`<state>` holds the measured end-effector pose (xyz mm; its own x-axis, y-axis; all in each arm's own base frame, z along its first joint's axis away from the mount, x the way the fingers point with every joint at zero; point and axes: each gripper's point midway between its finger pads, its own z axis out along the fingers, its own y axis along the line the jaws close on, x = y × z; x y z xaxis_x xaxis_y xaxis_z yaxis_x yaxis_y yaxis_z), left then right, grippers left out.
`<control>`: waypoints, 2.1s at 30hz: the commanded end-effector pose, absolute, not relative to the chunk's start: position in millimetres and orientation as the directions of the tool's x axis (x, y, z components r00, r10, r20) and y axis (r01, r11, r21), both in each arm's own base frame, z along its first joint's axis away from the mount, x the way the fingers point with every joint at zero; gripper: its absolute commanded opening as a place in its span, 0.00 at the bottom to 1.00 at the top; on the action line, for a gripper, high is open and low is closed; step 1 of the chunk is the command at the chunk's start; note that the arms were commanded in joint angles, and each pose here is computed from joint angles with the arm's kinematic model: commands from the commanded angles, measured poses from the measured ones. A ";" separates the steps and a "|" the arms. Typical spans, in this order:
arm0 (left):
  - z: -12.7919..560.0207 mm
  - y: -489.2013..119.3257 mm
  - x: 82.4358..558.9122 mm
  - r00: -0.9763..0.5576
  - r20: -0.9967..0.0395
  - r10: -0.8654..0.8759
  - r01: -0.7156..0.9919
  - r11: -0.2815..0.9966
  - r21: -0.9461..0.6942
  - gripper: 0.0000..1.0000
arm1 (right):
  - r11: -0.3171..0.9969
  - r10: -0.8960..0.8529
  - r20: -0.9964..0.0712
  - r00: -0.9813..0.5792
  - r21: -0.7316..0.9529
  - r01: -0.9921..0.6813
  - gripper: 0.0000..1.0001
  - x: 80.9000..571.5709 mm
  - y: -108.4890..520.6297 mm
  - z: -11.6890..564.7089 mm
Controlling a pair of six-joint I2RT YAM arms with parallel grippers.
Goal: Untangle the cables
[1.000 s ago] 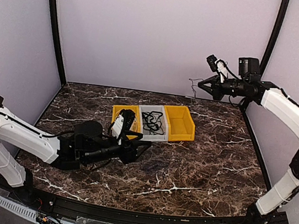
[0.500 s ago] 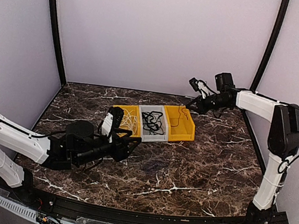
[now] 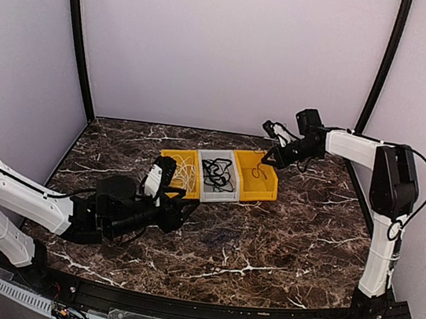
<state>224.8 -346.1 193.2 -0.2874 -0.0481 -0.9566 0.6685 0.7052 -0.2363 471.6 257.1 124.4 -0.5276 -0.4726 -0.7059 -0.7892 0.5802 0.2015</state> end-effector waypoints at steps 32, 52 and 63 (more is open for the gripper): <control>181.4 -350.8 227.1 -0.286 -0.958 -0.008 0.668 0.715 -0.205 0.53 | 0.585 -0.581 -0.665 -0.469 0.059 -0.809 0.43 423.7 257.2 156.6; 96.3 -328.2 267.8 -0.642 -0.765 -0.049 0.442 0.792 -0.421 0.59 | -0.072 -0.755 -0.643 0.128 -0.112 -0.991 0.41 239.5 322.3 129.6; 96.8 -316.9 265.0 -0.673 -0.734 -0.090 0.401 0.789 -0.464 0.59 | -0.200 -0.824 -0.499 0.268 -0.187 -0.962 0.49 230.1 357.6 73.8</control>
<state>270.6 -322.4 88.4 -0.6540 -0.0548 -0.7545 0.4174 0.8056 -0.4204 223.4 342.3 79.2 0.1780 -0.8228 -0.5397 -0.9840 -0.1523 -0.0923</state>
